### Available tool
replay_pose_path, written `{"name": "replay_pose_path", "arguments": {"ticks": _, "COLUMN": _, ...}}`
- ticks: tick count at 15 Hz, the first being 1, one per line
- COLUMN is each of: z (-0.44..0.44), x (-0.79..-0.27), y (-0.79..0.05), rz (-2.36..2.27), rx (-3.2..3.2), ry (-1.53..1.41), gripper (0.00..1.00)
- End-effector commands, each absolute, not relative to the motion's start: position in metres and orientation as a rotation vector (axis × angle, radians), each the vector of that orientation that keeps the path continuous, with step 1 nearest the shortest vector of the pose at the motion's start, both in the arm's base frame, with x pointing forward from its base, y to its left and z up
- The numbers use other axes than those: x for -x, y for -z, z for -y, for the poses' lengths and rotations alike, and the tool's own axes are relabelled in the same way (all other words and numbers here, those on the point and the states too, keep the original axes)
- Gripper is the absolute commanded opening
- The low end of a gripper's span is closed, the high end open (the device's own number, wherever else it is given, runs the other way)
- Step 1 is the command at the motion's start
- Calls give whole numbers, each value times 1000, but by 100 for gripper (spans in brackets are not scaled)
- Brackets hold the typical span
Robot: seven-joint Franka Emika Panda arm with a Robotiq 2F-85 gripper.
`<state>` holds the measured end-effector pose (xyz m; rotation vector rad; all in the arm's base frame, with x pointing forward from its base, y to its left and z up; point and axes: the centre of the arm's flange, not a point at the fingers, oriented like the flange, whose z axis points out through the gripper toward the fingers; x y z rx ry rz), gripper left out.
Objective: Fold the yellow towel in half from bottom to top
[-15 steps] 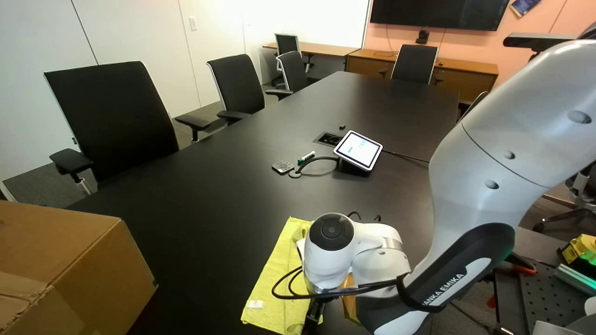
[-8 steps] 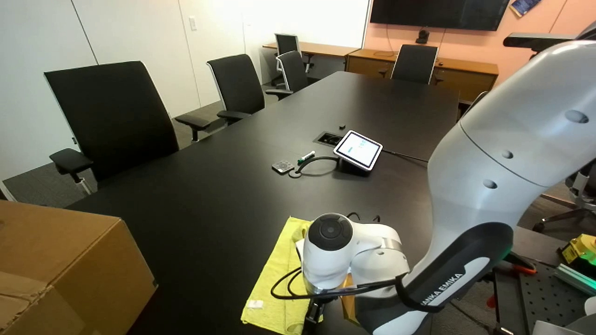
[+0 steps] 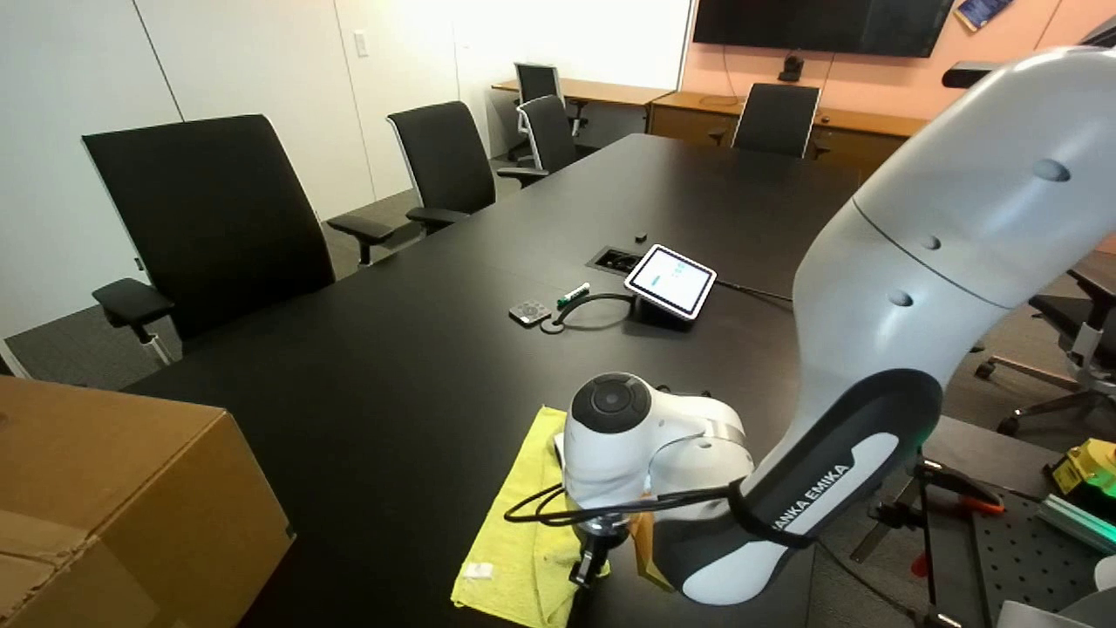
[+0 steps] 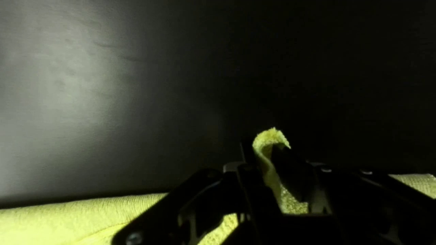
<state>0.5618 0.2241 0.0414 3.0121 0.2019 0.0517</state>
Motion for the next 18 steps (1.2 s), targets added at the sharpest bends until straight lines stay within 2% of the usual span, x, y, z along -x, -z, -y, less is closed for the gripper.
{"name": "replay_pose_path", "arguments": {"ticks": 1, "z": -228, "x": -565, "y": -56, "rz": -220, "rx": -3046, "ry": -9, "gripper": 6}}
{"name": "replay_pose_path", "arguments": {"ticks": 2, "z": -229, "x": -565, "y": -60, "rz": -225, "rx": -3058, "ry": 1, "gripper": 2}}
{"name": "replay_pose_path", "arguments": {"ticks": 3, "z": -230, "x": -564, "y": -65, "rz": -230, "rx": -3064, "ry": 7, "gripper": 6}}
{"name": "replay_pose_path", "arguments": {"ticks": 10, "z": -227, "x": -577, "y": -77, "rz": -241, "rx": -3099, "ry": -1, "gripper": 6}}
{"name": "replay_pose_path", "arguments": {"ticks": 18, "z": -238, "x": -626, "y": -104, "rz": -255, "rx": -3110, "ry": -113, "gripper": 5}}
